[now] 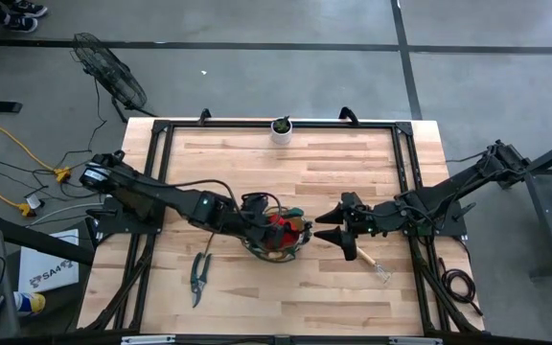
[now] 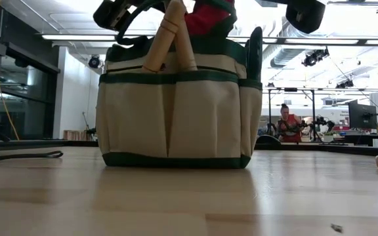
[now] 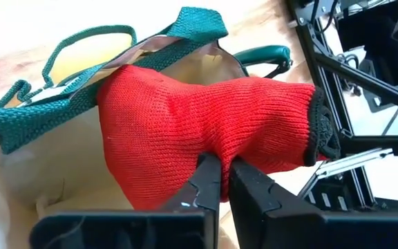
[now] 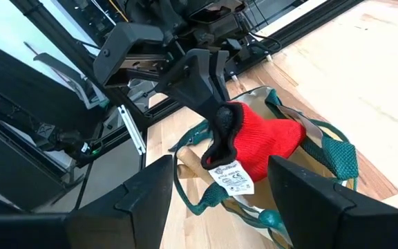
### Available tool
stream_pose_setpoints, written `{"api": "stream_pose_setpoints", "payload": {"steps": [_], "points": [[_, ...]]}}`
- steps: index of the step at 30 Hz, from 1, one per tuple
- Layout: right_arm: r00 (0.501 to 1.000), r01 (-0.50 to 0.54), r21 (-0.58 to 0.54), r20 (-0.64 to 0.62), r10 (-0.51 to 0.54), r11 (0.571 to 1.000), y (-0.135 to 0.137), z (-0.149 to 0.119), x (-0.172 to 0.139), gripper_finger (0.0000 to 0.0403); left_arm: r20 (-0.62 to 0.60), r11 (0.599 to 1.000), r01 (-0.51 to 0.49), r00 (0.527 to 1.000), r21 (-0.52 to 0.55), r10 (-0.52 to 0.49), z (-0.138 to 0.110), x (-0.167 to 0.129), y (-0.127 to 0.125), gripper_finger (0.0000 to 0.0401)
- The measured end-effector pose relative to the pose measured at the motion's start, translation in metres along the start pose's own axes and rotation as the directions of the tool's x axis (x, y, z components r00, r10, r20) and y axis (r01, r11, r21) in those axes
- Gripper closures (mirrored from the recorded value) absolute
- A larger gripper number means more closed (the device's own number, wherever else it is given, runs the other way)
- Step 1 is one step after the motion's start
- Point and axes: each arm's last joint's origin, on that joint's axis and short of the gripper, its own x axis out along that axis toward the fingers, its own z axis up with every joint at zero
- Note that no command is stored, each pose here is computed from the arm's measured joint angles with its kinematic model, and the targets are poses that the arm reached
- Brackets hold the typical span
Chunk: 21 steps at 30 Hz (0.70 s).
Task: Pick & Place Garden tools in Gardening bag
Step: Put the red gloves into the gardening bag, then put the green shear scissors into the gardening bag
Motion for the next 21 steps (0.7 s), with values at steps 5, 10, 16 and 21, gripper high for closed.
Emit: {"api": "stream_pose_setpoints", "payload": {"steps": [5,10,16,21], "points": [[1.0,0.0,0.0,0.0,0.0,1.0,0.0,0.0,0.0,0.0176,0.017,1.0,-0.004,1.0,-0.007,0.004,0.0005,0.0,0.0001,0.036],[1.0,0.0,0.0,0.0,0.0,1.0,0.0,0.0,0.0,0.0176,0.006,1.0,-0.018,1.0,-0.002,0.018,-0.0001,0.0,0.0017,0.0317],[1.0,0.0,0.001,0.0,0.0,1.0,0.0,0.0,0.0,0.0176,-0.018,0.998,-0.064,0.998,0.012,0.064,-0.0013,-0.0003,0.0065,0.0247],[1.0,-0.003,0.005,-0.003,0.003,1.0,0.0002,-0.0003,-0.0001,0.0176,-0.005,0.998,-0.061,0.998,0.01,0.061,0.0008,-0.0054,0.0065,0.0216]]}}
